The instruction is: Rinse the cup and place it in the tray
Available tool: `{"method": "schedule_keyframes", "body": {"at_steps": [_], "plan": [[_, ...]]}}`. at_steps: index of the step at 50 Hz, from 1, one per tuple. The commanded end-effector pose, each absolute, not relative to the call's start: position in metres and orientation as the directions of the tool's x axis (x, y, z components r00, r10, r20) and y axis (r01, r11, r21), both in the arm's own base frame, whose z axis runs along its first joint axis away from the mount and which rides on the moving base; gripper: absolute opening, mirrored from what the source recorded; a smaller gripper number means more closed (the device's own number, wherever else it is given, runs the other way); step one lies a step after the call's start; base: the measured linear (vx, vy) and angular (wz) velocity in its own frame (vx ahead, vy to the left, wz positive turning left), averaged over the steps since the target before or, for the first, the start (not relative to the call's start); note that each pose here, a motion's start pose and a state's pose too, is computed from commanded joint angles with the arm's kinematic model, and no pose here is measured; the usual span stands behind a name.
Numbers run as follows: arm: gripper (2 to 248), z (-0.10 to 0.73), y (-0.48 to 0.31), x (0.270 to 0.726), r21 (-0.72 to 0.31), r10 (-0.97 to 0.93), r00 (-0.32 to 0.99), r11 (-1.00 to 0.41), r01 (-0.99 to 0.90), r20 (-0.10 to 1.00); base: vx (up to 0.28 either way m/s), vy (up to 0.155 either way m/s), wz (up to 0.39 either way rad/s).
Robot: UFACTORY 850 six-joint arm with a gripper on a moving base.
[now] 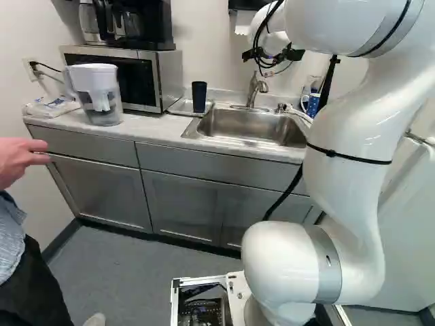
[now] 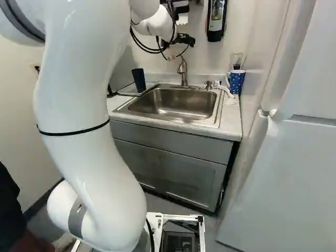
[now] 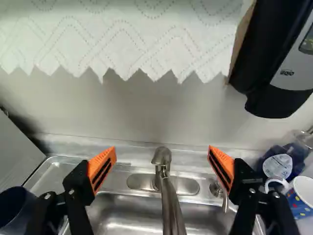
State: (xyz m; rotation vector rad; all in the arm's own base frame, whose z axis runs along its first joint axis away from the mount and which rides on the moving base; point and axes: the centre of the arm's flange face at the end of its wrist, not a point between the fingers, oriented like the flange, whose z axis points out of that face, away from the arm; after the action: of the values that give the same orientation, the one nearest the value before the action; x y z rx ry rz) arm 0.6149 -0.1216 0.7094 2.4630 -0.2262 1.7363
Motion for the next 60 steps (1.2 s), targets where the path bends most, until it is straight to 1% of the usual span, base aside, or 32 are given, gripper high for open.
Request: {"method": "schedule_keyframes", "body": {"at_steps": [27,60], "plan": [[247,0.701,-0.118,0.557,0.009,-0.085,0.46,-0.98,-0.198,0.884,0.0,0.0,0.0],[247,0.688,-0.113,0.503,0.005,-0.123,0.601,-0.979,-0.206,0.79,0.0,0.0,0.0]]}}
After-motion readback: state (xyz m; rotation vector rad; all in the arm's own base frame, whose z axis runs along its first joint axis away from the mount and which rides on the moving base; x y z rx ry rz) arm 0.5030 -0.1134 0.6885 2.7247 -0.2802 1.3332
